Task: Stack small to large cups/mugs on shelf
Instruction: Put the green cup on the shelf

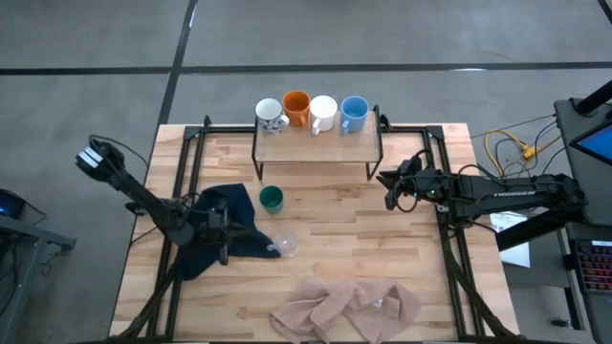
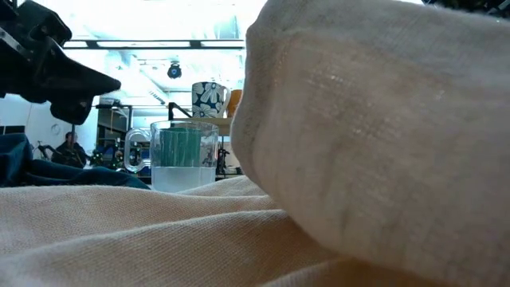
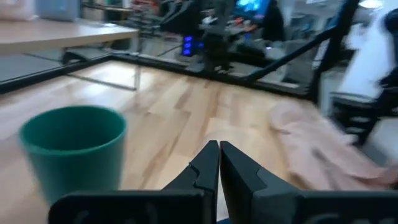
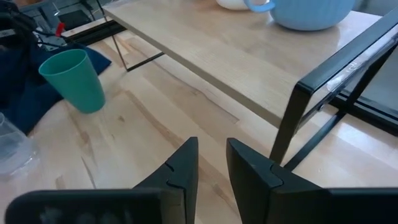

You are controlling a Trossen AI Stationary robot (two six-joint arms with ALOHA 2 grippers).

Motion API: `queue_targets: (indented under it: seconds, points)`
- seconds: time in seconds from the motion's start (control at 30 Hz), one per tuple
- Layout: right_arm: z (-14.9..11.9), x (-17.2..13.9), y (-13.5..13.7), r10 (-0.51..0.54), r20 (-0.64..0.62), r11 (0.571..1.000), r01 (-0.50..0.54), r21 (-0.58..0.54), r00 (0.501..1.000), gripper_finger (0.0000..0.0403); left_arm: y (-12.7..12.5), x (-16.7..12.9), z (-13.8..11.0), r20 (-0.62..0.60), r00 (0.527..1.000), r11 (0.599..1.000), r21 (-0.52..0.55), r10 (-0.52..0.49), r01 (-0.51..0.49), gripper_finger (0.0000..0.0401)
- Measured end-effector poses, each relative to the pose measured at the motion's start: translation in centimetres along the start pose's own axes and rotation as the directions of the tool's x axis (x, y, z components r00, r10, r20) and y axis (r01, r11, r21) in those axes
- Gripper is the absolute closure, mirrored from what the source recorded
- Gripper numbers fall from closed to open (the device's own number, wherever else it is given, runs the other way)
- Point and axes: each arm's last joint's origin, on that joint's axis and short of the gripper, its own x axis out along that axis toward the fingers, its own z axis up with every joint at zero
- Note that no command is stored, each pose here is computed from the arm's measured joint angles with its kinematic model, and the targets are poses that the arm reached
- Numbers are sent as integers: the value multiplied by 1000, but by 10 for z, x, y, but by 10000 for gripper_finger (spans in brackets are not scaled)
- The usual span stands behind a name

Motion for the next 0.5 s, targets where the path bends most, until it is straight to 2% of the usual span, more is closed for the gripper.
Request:
queue_targets:
  seconds: [0.3, 0.5]
  points:
    - [0, 0, 1, 21, -9, 1000, -21, -5, 1000, 315, 3, 7, -19, 2, 984, 984, 23, 178, -178, 401]
    - [-2, 0, 0, 29, -27, 999, -30, -12, 999, 313, 5, 10, -30, 3, 967, 964, 75, 256, -256, 401]
